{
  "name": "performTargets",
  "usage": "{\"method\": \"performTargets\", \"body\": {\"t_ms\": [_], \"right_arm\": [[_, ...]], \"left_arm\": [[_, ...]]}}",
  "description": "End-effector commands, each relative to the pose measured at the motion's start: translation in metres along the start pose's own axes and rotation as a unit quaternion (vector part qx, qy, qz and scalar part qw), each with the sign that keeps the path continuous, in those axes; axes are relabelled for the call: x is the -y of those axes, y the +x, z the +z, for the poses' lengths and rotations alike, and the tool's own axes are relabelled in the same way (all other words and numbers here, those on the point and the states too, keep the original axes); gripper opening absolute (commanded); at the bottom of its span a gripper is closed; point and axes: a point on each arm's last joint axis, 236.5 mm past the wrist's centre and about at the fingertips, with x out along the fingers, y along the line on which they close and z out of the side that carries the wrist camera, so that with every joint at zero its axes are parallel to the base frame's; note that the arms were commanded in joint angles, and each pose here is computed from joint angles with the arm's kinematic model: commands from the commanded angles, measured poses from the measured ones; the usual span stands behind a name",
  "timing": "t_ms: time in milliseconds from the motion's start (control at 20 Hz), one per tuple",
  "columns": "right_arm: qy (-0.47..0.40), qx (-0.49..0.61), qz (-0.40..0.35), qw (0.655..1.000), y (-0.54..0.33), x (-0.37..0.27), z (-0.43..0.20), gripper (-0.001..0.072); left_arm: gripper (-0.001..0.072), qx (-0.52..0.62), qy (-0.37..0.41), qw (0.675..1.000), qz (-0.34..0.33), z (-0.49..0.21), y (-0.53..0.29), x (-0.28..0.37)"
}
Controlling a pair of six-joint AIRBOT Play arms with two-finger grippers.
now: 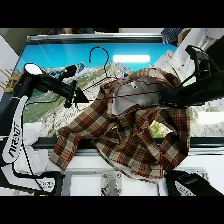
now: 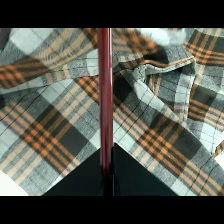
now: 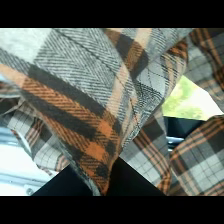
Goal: Fold the clothes and pants, and hang the long-sleeved shirts on hangers.
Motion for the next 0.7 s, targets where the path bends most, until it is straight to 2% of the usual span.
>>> {"method": "performTargets", "body": {"t_ms": [0,350,650], "right_arm": [[-0.029,0.0,0.015,0.999,0.004,-0.02,-0.003,0.0028],[-0.111,-0.011,0.065,0.992,0.033,-0.097,-0.02,0.0028],[-0.158,-0.018,0.105,0.982,0.063,-0.155,-0.023,0.0028]], "left_arm": [[0.0018,0.001,-0.001,1.0,-0.01,0.0,0.013,-0.002],[0.0018,0.046,-0.013,0.999,0.012,0.013,0.002,-0.012],[0.0018,0.042,-0.018,0.999,0.0,0.012,0.004,-0.007]]}}
